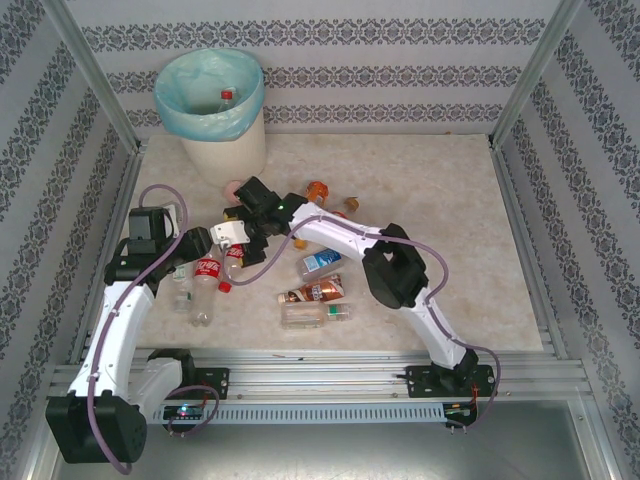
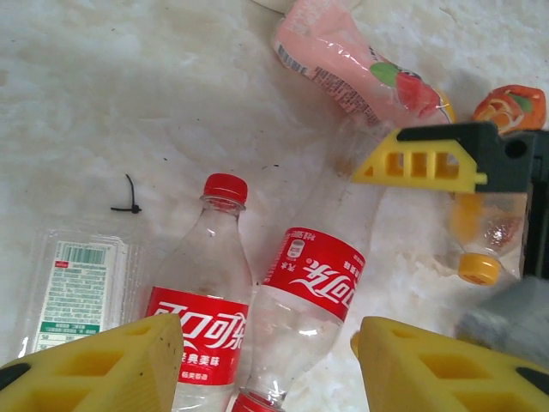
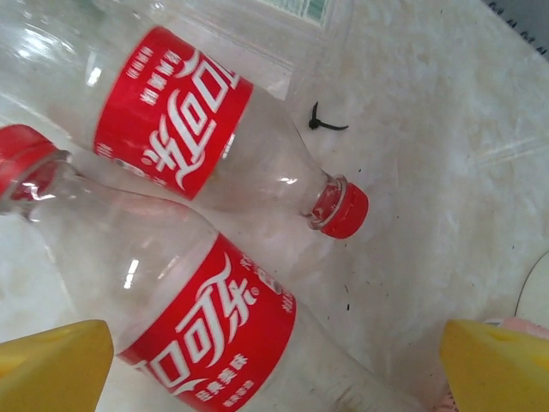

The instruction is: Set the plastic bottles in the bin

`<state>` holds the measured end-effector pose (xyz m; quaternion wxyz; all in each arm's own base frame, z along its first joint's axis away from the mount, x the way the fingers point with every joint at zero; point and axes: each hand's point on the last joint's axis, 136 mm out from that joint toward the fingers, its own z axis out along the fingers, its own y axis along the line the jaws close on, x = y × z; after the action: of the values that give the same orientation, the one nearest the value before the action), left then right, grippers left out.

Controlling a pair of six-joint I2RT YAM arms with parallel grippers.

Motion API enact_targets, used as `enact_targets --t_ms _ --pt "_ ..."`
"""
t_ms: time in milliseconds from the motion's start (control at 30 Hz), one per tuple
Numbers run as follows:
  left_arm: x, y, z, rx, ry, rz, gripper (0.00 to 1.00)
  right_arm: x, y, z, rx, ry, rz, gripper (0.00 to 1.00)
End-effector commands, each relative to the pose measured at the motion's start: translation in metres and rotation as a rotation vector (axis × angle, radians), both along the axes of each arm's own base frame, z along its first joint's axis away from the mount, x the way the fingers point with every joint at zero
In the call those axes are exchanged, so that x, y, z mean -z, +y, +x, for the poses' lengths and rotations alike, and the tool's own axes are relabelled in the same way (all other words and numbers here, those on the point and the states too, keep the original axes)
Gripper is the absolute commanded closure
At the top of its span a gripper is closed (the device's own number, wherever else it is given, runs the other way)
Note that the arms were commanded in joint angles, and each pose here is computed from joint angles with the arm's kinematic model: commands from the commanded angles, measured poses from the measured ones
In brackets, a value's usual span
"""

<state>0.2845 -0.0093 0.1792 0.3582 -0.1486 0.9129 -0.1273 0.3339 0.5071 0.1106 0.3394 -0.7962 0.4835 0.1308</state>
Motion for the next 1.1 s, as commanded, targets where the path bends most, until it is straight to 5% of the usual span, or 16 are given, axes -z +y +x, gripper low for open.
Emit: enact_targets --t_ms 0,400,1067 --pt "-0.005 -0.001 0.003 0.005 -0.030 -0.012 0.43 0.030 -0.009 0.003 -0.022 0.019 -0.122 0.02" --pt "-0.006 -0.002 0.002 0.012 -0.034 -0.005 0.43 0.076 -0.030 -0.020 -0.033 0.191 -0.280 0.05" --pt "-0.004 -0.002 0.003 0.012 -0.027 -0.005 0.43 0.091 -0.005 0.008 0.002 0.056 -0.260 0.03"
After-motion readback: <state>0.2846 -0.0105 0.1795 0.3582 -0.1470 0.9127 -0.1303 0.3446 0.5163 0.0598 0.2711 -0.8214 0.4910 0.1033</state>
